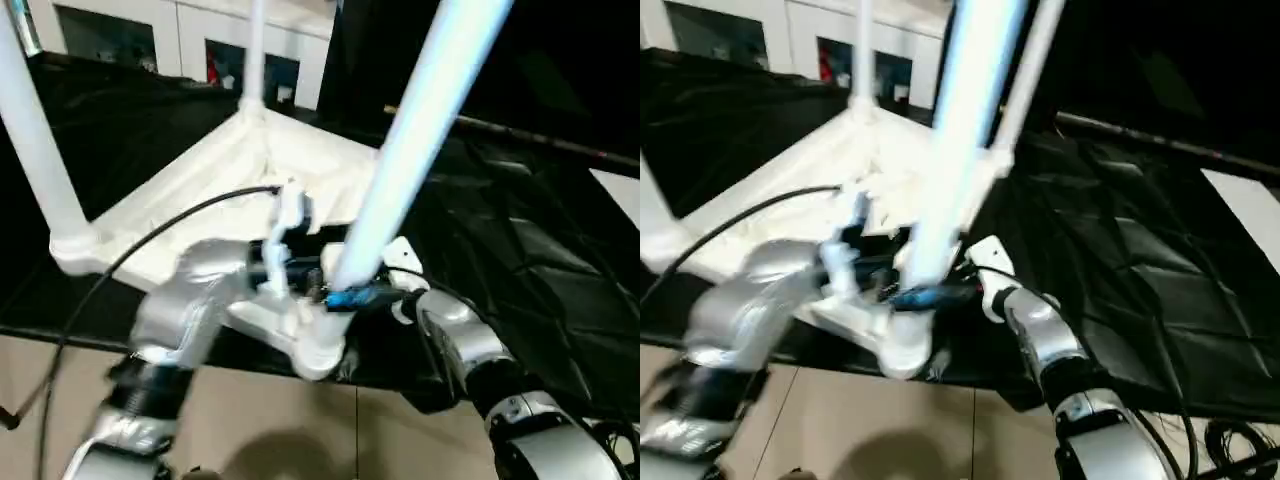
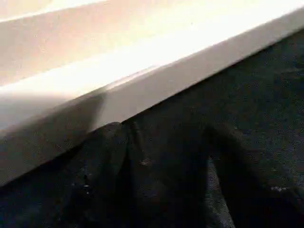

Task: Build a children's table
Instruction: Rotate table base

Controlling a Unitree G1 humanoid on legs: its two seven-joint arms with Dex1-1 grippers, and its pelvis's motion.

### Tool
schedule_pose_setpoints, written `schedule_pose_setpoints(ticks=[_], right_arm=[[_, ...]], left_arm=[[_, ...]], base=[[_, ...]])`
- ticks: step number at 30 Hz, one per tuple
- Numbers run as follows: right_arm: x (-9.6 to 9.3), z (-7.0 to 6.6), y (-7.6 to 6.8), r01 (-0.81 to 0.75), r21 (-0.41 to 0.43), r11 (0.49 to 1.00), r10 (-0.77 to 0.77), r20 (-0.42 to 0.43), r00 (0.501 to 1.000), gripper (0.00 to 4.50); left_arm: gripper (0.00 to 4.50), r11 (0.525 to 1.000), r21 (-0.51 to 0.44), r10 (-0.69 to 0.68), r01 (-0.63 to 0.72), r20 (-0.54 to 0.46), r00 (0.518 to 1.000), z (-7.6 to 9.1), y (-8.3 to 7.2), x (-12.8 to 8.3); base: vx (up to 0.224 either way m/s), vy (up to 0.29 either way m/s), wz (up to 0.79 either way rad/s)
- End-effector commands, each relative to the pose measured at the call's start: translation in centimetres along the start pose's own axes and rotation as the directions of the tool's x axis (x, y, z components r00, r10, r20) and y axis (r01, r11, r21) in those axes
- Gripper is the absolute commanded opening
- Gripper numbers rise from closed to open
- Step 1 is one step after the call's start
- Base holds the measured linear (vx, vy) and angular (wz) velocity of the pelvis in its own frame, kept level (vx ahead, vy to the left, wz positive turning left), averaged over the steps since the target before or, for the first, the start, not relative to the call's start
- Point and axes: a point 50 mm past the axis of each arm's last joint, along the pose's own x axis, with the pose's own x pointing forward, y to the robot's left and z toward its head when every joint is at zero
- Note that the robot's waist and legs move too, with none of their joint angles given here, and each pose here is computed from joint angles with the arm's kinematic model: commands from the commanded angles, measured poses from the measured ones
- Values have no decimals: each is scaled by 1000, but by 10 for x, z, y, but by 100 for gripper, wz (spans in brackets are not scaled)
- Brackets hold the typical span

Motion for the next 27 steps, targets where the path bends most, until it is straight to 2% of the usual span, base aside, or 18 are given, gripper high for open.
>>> schedule_pose_setpoints(ticks=[1, 5, 7, 11, 13, 15, 17, 18, 20, 23, 24, 27], right_arm=[[6, 4, 11, -49, 9, 999, 49, 18, 999, 332], [6, 6, 13, -84, 6, 996, 84, 36, 996, 367], [7, 7, 14, -85, -6, 996, 85, 46, 995, 375], [4, 10, 0, 7, 1, 1000, -7, 62, 998, 411], [4, 10, 0, 7, 1, 1000, -7, 62, 998, 429], [-3, 11, -17, 68, 9, 998, -68, 74, 995, 447], [-9, 11, -28, 89, 16, 996, -90, 79, 993, 447], [-20, 12, -44, 104, 15, 995, -104, 92, 990, 447], [-23, 12, -48, 104, 15, 994, -105, 96, 990, 447], [-38, 9, -58, 35, -44, 998, -31, 88, 996, 447], [-48, 6, -60, -22, -93, 995, 29, 70, 997, 447], [-57, 4, -60, -91, -135, 987, 99, 54, 994, 447]], left_arm=[[450, 998, 43, 43, -40, -58, 997, -8, 6, 20], [450, 998, 59, 40, -36, -63, 997, -11, 6, 28], [450, 994, 67, 90, -84, -95, 991, -17, 11, 32], [450, 965, 146, 243, -220, -168, 955, -26, 29, 24], [450, 965, 146, 243, -220, -168, 955, -26, 29, 24], [450, 947, 198, 290, -251, -200, 936, -30, 38, 13], [450, 955, 173, 273, -240, -199, 941, -31, 38, 7], [450, 972, 134, 216, -192, -202, 955, -34, 31, 0], [450, 976, 130, 197, -173, -211, 957, -36, 29, -2], [450, 981, 128, 176, -143, -303, 936, -54, 20, -12], [450, 985, 112, 158, -127, -334, 929, -63, 16, -21], [450, 990, 90, 138, -113, -366, 920, -68, 15, -34]], base=[[0, 0, 0], [0, 0, 0], [0, 0, 0], [0, 0, 0], [0, 0, 0], [0, 0, 0], [0, 0, 0], [0, 0, 0], [0, 0, 0], [0, 0, 0], [0, 0, 0], [0, 0, 0]])
